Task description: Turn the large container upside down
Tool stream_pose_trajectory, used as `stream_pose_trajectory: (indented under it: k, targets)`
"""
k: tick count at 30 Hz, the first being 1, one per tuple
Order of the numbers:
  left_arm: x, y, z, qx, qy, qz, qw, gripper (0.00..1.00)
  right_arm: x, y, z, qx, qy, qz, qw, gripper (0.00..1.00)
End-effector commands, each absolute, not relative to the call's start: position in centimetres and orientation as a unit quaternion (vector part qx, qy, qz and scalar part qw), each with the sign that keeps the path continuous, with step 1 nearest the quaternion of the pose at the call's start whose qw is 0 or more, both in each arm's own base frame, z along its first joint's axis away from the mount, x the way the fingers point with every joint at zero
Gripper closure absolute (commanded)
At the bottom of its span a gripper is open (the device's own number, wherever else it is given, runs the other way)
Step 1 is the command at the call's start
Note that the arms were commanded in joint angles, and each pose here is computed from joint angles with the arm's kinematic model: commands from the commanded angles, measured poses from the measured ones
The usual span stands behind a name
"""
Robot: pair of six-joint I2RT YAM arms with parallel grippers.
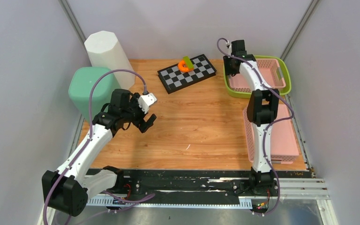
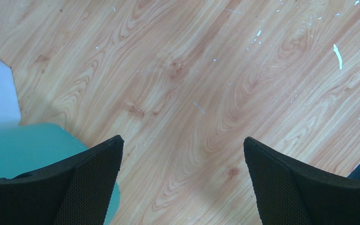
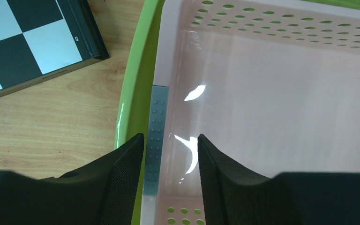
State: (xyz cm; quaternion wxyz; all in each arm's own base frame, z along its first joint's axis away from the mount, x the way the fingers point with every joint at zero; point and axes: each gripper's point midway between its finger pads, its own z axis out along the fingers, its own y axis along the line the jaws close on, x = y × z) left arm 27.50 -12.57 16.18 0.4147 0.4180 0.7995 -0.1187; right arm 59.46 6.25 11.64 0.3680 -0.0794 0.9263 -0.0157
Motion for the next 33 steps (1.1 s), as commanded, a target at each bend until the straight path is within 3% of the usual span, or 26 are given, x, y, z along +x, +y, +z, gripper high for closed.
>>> stream_pose_trajectory:
  k: [1,8,22,33]
  targets:
    - [27.4,-12.7,16.2,0.422,0.792,-0.124,0.423,0.00,58.9,7.5,8.5,-0.089,0.937,-0.021,0.336,0.52]
    - [27.4,-12.8,16.2,0.424,0.790,-0.125,0.424,0.00,58.8,7.6,7.3,-0.084,0.942,-0.026,0.323,0.59]
    - [27.4,-12.7,16.0,0.424,0.790,-0.124,0.425,0.00,58.9,7.4,12.1,-0.051,0.931,-0.026,0.362,0.96]
    - [27.2,-12.9,16.0,0.427,0.789,-0.128,0.423,0.00,58.3,6.7,18.4,-0.040,0.910,-0.032,0.411,0.97]
